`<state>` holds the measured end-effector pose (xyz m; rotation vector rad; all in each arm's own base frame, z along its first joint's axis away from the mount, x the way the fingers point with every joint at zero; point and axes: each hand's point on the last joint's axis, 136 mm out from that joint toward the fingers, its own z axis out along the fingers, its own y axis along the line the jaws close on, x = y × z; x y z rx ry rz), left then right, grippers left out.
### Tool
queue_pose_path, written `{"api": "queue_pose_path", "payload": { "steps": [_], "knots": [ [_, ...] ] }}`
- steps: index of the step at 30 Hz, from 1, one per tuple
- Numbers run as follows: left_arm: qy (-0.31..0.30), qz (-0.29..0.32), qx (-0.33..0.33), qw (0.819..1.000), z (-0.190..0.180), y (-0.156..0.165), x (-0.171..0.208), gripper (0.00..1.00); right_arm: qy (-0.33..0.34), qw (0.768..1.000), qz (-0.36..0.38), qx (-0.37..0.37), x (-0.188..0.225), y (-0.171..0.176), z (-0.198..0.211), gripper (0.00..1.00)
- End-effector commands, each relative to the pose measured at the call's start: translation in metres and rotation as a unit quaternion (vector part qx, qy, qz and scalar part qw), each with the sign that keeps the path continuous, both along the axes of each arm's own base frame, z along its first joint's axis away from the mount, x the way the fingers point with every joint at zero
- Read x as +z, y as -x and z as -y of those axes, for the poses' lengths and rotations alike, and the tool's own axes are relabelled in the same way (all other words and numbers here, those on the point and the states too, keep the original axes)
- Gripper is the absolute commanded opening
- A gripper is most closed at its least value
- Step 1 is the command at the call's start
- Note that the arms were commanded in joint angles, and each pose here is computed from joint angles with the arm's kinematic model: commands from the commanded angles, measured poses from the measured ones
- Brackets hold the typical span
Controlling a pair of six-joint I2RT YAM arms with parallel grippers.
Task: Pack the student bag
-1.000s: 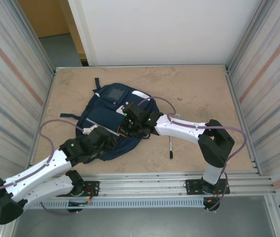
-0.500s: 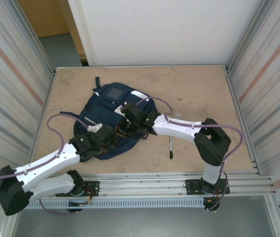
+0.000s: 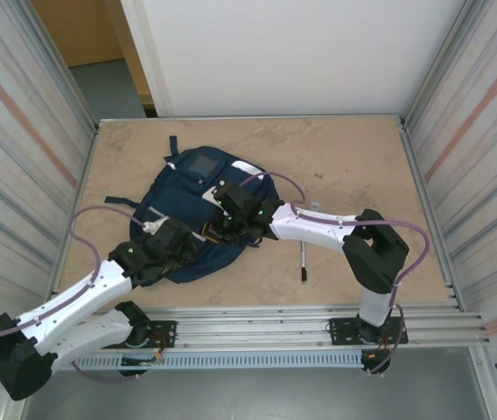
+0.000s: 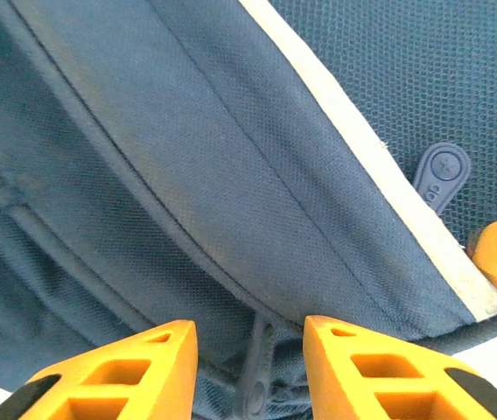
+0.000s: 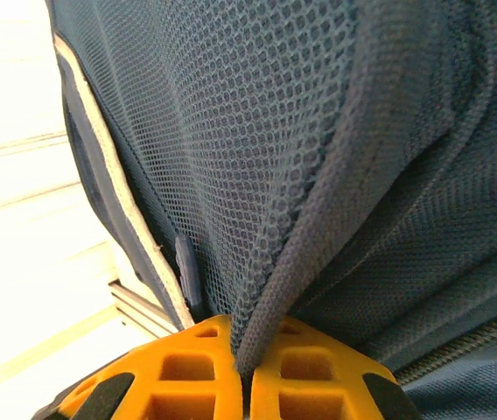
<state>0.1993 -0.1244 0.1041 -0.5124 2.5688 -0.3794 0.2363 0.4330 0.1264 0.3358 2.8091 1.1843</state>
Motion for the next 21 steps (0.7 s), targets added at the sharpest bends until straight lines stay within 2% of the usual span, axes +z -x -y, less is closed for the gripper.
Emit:
{"api": "queue_pose_path", "payload": {
  "steps": [1, 7, 15, 21],
  "knots": [
    [0.057, 0.012, -0.05, 0.997, 0.023, -0.009, 0.002, 0.36, -0.065, 0.996, 0.029, 0.045, 0.04, 0.01, -0.029, 0.0],
    [0.069, 0.024, -0.086, 0.994, 0.03, -0.006, 0.01, 0.36, -0.095, 0.994, -0.007, 0.043, 0.04, 0.013, -0.036, 0.0],
    [0.078, -0.01, -0.102, 0.992, 0.027, 0.016, -0.018, 0.28, -0.114, 0.993, -0.02, 0.035, 0.044, 0.007, -0.037, 0.0],
    [0.04, -0.031, -0.078, 0.996, 0.009, 0.022, -0.027, 0.25, -0.118, 0.992, -0.015, 0.035, 0.054, 0.002, -0.035, 0.0]
  ]
}}
